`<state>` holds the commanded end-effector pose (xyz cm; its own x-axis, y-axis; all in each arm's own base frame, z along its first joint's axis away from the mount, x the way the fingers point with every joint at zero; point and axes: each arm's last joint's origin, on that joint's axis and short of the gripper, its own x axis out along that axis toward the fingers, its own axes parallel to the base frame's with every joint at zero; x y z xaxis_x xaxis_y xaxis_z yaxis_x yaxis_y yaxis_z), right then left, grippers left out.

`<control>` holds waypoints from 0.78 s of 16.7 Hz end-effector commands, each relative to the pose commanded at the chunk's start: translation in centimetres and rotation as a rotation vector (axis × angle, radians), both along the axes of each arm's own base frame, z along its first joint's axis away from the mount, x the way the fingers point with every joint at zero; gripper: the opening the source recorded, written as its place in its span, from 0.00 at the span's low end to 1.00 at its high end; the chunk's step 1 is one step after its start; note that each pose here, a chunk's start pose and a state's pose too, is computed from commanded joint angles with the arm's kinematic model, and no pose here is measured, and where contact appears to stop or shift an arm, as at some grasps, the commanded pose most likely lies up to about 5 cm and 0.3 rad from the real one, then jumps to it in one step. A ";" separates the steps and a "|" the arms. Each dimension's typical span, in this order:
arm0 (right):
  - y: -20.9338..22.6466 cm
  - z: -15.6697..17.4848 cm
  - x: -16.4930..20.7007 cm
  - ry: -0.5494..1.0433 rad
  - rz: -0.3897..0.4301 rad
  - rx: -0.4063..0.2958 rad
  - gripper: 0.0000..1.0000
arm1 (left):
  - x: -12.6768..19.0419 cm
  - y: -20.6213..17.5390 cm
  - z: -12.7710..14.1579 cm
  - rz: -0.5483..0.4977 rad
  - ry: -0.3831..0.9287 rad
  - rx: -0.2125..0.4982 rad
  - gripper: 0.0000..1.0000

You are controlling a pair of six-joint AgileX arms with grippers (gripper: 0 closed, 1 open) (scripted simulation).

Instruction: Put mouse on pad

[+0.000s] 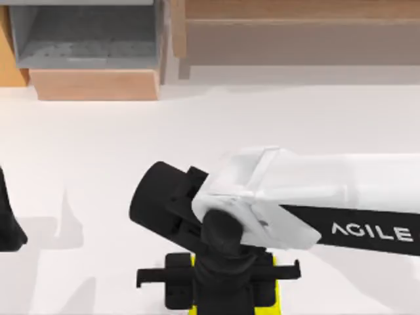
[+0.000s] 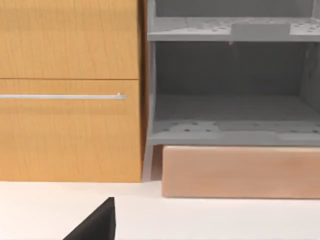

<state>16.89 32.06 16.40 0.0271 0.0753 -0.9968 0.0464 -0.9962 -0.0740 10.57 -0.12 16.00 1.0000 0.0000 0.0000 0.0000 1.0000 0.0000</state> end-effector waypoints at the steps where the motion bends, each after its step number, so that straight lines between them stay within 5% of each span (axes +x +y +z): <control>1: -0.3 -0.3 0.5 0.001 -0.007 -0.001 0.00 | 0.0 0.0 0.0 0.000 0.000 0.000 1.00; 11: -1.9 -2.4 2.7 0.005 -0.025 -0.052 0.00 | 0.0 0.0 0.0 0.000 0.000 0.000 1.00; 13: -1.9 -2.4 2.7 0.005 -0.025 -0.052 0.15 | 0.0 0.0 0.0 0.000 0.000 0.000 1.00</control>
<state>19.55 30.19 14.01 0.0236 0.0230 -0.9995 0.0215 -0.9995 -0.0225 10.57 -0.12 16.00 1.0000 0.0000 0.0000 0.0000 1.0000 0.0000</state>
